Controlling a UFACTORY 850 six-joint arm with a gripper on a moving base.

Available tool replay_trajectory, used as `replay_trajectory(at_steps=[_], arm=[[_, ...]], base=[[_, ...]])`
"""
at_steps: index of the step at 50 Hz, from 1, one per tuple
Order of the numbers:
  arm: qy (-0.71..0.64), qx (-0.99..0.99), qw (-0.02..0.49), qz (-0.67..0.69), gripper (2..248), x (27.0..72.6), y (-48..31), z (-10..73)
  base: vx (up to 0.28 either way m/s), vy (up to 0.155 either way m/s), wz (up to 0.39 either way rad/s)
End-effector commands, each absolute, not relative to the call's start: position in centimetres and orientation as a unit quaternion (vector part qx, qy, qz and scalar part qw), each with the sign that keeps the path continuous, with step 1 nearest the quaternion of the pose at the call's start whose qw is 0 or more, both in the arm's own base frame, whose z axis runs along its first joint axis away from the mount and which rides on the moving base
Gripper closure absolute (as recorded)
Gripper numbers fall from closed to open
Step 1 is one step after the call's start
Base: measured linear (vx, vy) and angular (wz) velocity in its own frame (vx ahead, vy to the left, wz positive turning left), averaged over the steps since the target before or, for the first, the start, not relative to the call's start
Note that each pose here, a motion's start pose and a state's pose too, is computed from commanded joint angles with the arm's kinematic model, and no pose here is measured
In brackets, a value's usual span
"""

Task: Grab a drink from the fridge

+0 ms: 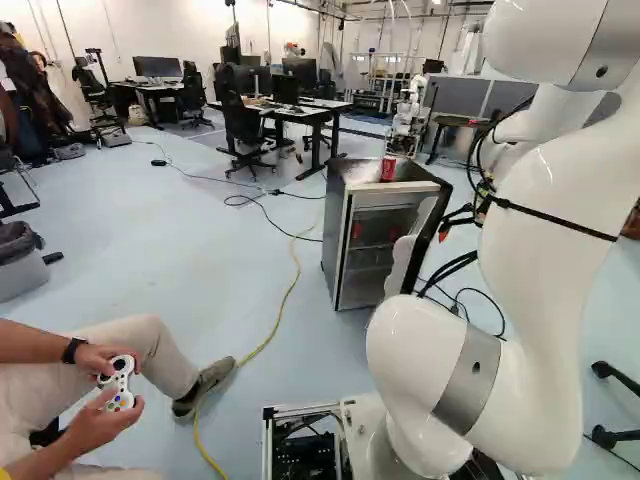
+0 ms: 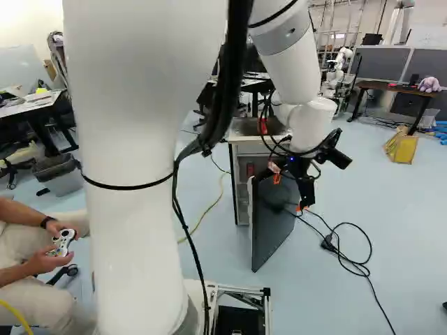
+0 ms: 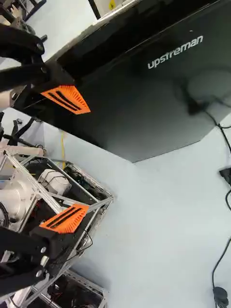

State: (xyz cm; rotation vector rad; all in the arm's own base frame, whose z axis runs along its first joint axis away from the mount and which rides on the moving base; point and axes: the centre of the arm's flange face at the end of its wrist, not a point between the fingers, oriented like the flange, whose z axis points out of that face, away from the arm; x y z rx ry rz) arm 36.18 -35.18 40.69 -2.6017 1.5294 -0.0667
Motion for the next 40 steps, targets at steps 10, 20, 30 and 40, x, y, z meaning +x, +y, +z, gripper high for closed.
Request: replay_trajectory(at_steps=[10,20,30,40], arm=[[0.494,-0.867,0.063,-0.017,3,36.4,-33.4,40.6],[0.481,-0.874,0.064,-0.013,3,36.6,-31.6,40.6],[0.467,-0.882,0.065,-0.009,3,37.0,-29.9,40.6],[0.452,-0.890,0.065,-0.006,3,37.5,-28.2,40.6]], base=[[0.000,0.000,0.000],[0.000,0.000,0.000],[0.000,0.000,0.000],[0.000,0.000,0.000]])
